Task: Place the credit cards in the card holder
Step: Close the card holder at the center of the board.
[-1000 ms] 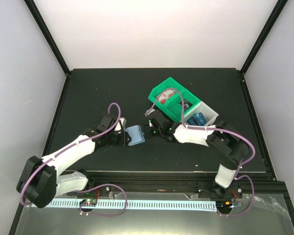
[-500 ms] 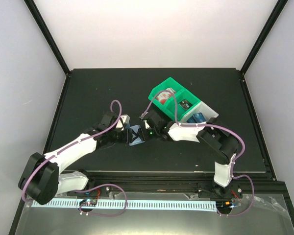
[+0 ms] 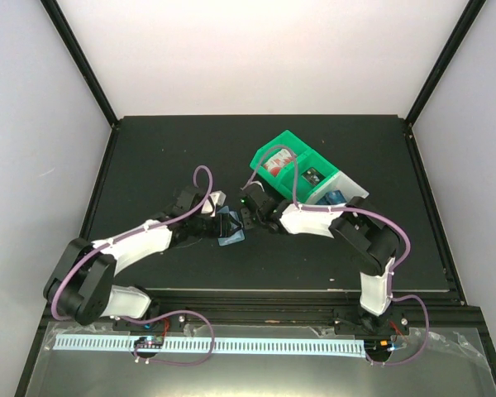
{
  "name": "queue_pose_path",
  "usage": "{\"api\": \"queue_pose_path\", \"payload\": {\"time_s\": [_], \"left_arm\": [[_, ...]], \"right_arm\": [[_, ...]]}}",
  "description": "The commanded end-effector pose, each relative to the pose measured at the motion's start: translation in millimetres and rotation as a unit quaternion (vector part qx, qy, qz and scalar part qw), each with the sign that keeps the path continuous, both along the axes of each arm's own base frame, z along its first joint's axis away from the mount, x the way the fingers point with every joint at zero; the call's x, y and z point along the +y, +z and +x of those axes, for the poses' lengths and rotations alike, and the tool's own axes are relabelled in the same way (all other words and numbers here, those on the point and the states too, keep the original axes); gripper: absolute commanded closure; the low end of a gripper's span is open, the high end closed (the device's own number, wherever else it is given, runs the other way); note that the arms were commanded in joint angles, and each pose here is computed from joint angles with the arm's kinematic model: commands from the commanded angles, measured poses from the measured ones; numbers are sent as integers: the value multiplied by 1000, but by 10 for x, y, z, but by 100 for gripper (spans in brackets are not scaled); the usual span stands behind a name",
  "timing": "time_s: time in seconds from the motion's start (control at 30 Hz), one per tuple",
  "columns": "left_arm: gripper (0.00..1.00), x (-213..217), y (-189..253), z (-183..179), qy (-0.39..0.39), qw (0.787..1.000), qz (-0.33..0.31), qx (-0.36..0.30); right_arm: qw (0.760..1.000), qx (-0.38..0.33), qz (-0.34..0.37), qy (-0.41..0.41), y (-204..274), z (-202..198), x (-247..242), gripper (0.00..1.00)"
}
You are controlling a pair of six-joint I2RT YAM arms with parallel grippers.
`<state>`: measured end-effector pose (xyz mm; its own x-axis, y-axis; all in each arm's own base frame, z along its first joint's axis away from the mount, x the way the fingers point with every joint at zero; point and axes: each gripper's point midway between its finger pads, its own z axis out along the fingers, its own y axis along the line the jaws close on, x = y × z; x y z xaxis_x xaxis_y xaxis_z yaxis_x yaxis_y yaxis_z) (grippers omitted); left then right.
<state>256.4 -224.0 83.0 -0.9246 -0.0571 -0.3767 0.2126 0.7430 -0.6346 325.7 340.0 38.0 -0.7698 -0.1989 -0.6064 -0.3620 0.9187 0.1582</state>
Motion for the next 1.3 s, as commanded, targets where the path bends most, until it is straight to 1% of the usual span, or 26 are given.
{"api": "queue_pose_path", "payload": {"time_s": [0.0,0.13,0.27,0.47,0.53,0.67,0.77,0.87,0.97,1.07,1.17,1.27], "left_arm": [[45,-35,27,156,14,1000,-19,-19],[50,0,-104,181,24,1000,-7,-12],[62,108,-279,187,46,999,25,-1],[72,228,-407,152,69,996,48,5],[78,249,-454,138,72,996,53,9],[83,289,-542,109,79,995,63,21],[84,303,-561,86,79,994,65,25],[84,270,-503,67,72,996,54,22],[81,199,-356,59,59,998,28,11],[77,196,-224,58,61,998,19,0],[76,302,-121,72,87,996,31,-13],[70,489,-106,82,135,989,52,-26]], "right_arm": [[1000,4,-3,-18,-32,33,-45,67],[1000,22,22,-5,-35,-15,-2,81],[997,38,65,14,50,-69,60,95],[988,56,120,83,246,-221,293,98],[983,67,132,108,252,-283,371,99],[975,89,150,137,211,-392,467,99],[972,100,153,145,162,-452,506,99],[972,105,148,147,115,-471,546,99],[975,112,129,141,32,-469,556,99],[979,115,111,128,-33,-443,523,99],[980,113,104,122,-51,-437,511,99],[981,114,106,117,-44,-422,522,99]]}}
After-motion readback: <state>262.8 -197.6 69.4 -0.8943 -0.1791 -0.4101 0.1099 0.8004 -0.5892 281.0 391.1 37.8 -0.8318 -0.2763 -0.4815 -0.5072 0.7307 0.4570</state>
